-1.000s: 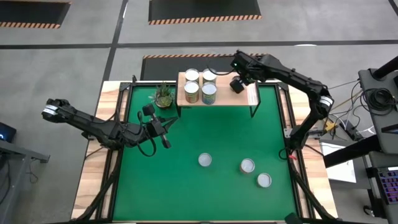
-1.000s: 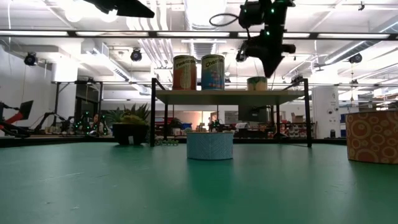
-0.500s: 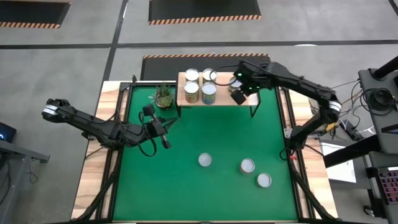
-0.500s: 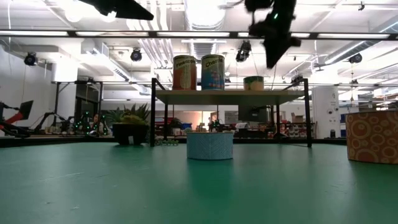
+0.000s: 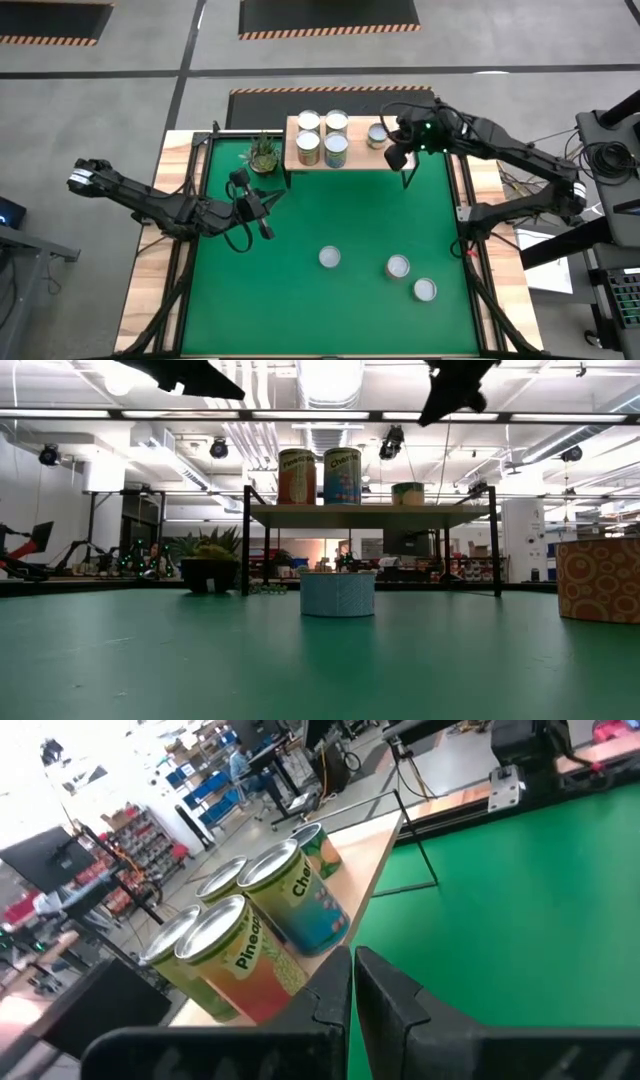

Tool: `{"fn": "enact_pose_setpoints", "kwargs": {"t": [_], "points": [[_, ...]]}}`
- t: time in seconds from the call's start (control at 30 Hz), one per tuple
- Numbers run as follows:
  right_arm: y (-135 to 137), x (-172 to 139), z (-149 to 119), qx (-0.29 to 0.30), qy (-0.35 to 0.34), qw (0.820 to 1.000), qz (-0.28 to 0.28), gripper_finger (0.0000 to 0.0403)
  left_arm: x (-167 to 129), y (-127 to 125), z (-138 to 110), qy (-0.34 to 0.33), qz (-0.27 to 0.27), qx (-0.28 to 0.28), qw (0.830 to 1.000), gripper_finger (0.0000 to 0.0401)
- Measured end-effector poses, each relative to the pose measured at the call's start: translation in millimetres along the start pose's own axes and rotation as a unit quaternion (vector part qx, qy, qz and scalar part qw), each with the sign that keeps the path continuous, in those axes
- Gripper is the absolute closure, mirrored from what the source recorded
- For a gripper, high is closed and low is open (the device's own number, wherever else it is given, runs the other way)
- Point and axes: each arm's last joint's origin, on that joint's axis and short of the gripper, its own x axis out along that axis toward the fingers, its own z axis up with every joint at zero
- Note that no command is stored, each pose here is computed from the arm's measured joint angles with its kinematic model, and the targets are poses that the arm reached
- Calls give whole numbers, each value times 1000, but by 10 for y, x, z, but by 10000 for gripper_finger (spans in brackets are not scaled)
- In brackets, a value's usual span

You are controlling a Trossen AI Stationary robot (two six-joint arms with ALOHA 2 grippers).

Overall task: Pick and place cans onto a shelf
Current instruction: Put the canned peaches on the shelf

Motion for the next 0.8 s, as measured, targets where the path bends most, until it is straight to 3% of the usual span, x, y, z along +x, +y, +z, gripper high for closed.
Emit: {"fn": "enact_pose_setpoints", "kwargs": {"t": [0.2,0.3,0.4,0.7,0.8], "points": [[65,288,-223,-42,-78,993,73,394,-2,24,67,-25,9,14,1000,401],[102,418,-326,-46,-126,984,117,394,-7,39,97,-36,14,21,999,401],[114,547,-443,-33,-156,979,127,394,-7,43,104,-39,16,25,999,401],[110,818,-746,32,-101,989,108,394,-8,44,102,-38,16,27,999,401],[82,817,-766,76,-76,991,75,394,-8,43,101,-38,15,27,999,401]]}}
